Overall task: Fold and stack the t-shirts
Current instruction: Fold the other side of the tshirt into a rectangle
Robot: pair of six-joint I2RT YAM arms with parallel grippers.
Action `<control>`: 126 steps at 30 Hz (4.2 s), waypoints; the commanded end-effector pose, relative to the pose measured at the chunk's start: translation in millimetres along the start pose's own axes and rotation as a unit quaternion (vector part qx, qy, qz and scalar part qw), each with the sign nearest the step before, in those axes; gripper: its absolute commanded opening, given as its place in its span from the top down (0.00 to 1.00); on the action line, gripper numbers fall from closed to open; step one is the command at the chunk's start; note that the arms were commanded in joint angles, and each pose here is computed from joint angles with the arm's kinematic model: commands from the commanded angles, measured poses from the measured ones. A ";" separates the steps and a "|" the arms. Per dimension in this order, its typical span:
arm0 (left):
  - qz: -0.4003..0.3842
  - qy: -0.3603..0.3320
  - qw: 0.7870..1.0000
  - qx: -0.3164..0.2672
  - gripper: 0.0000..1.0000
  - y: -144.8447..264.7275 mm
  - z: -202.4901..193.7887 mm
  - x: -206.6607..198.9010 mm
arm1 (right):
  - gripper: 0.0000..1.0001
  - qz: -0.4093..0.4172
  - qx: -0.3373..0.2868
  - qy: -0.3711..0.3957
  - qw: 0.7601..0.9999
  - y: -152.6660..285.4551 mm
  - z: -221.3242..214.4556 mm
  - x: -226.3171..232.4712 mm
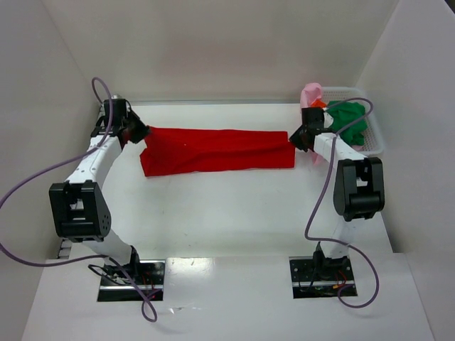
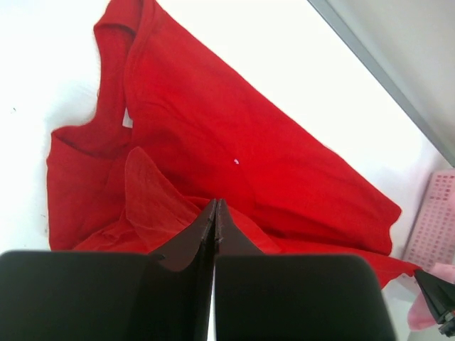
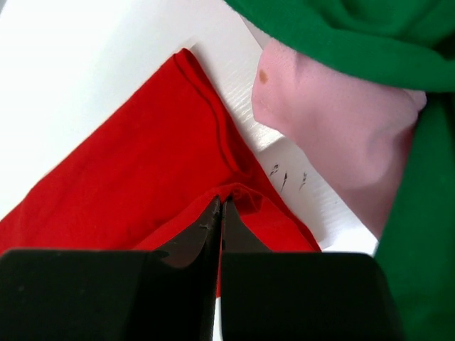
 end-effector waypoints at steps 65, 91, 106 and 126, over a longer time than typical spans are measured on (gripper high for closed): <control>-0.013 -0.022 0.999 0.024 1.00 -101.2 29.7 13.6 | 1.00 -0.031 -0.015 0.033 0.999 -30.9 4.8 -9.1; -0.015 -0.028 0.999 0.024 1.00 -100.6 32.2 16.9 | 1.00 -0.006 -0.023 0.006 1.000 32.9 -4.6 -24.0; -0.015 -0.031 0.999 0.032 1.00 -94.0 25.4 20.1 | 1.00 0.000 0.001 0.013 1.000 40.1 -19.2 -32.5; 0.004 -0.029 0.999 0.043 1.00 -117.4 21.5 35.5 | 1.00 0.003 -0.010 0.030 0.999 -15.9 1.0 -5.2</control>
Point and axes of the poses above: each gripper's point midway between its finger pads, its own y axis back along the fingers, its own x axis along the line the jaws close on, z = x × y, the point moved 5 cm from there along y, back along the fingers, and after that the axes turned 1 degree about y, right-handed, at the moved point
